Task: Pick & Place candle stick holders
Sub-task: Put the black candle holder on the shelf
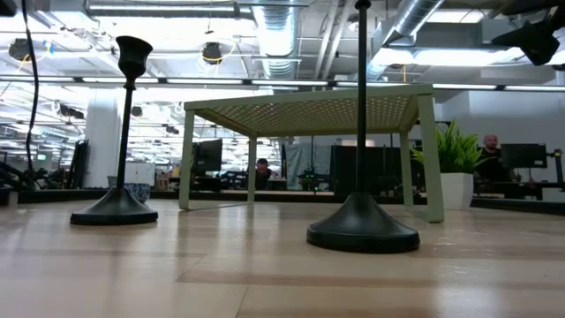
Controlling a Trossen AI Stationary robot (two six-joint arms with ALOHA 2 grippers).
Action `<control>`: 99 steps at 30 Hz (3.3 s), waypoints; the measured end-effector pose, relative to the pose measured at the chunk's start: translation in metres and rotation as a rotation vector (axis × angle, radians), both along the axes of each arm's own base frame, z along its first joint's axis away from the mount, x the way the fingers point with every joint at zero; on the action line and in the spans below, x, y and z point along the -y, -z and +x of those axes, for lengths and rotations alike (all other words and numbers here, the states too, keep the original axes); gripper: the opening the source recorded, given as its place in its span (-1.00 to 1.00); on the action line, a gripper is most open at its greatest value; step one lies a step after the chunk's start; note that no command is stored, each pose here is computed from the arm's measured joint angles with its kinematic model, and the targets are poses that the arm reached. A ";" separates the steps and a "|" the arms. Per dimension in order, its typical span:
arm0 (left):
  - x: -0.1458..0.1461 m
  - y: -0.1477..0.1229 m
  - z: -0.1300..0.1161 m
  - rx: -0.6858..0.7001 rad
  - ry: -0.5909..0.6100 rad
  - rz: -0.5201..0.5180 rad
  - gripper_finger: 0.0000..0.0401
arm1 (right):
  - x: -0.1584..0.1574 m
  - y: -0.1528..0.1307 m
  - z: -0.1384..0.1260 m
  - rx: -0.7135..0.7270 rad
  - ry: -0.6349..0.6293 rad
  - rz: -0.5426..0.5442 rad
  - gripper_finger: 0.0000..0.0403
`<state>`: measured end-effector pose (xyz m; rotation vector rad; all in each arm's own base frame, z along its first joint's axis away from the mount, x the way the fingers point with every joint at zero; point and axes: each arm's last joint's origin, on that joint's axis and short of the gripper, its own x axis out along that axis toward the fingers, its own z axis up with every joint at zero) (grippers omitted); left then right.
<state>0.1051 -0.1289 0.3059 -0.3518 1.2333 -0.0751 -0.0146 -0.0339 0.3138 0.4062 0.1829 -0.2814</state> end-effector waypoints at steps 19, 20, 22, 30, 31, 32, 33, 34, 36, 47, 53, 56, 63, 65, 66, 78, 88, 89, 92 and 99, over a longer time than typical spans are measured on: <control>0.025 0.044 0.001 0.286 0.081 0.039 0.36 | 0.004 -0.001 -0.001 0.035 0.144 -0.015 0.27; 0.025 0.046 0.000 0.299 0.080 0.046 0.35 | 0.004 -0.001 -0.001 0.036 0.151 -0.017 0.27; 0.027 0.048 -0.003 0.327 0.062 0.066 0.33 | 0.004 -0.001 -0.001 0.037 0.154 -0.018 0.27; 0.029 0.054 -0.013 0.497 -0.019 0.146 0.33 | 0.004 -0.001 -0.001 0.054 0.166 0.035 0.27; 0.028 0.055 -0.015 0.519 -0.036 0.139 0.32 | 0.004 -0.001 -0.001 0.054 0.166 0.036 0.27; 0.028 0.054 -0.018 0.541 -0.052 0.133 0.32 | 0.004 -0.001 -0.001 0.054 0.166 0.036 0.27; 0.027 0.053 -0.021 0.568 -0.073 0.123 0.32 | 0.004 -0.001 -0.001 0.054 0.166 0.036 0.27; 0.026 0.053 -0.024 0.600 -0.094 0.118 0.32 | 0.004 -0.001 -0.001 0.055 0.166 0.038 0.27; 0.024 0.050 -0.029 0.676 -0.135 0.112 0.32 | 0.004 -0.001 -0.001 0.055 0.166 0.038 0.27; 0.035 0.073 -0.029 0.825 -0.157 0.067 0.28 | 0.004 -0.002 -0.001 0.059 0.167 0.041 0.27; 0.043 0.077 -0.026 0.864 -0.178 0.028 0.25 | 0.004 -0.002 -0.001 0.059 0.167 0.042 0.27; 0.052 0.075 -0.024 0.883 -0.140 0.006 0.22 | 0.004 -0.001 -0.001 0.065 0.172 0.062 0.27; 0.057 0.080 -0.014 0.898 -0.105 0.086 0.18 | 0.004 -0.002 -0.001 0.072 0.174 0.077 0.27; 0.057 0.082 -0.011 0.885 -0.098 0.091 0.19 | 0.004 -0.002 -0.001 0.077 0.178 0.092 0.27; 0.058 0.083 -0.010 0.879 -0.094 0.089 0.19 | 0.004 -0.002 -0.001 0.078 0.178 0.095 0.27; 0.063 0.079 0.004 0.912 -0.079 0.071 0.20 | 0.004 -0.001 -0.001 0.065 0.176 0.083 0.27; 0.068 0.083 0.024 0.908 -0.038 0.050 0.15 | 0.004 0.002 -0.002 0.039 0.148 0.077 0.27; 0.067 0.083 0.024 0.909 -0.040 0.049 0.10 | 0.004 0.002 -0.002 0.038 0.147 0.077 0.27; 0.066 0.080 0.024 0.915 -0.046 0.038 -0.16 | 0.004 0.002 -0.002 0.035 0.137 0.080 0.27; 0.064 0.078 0.023 0.932 -0.039 0.062 -0.92 | 0.003 0.002 -0.001 0.030 0.124 0.080 0.27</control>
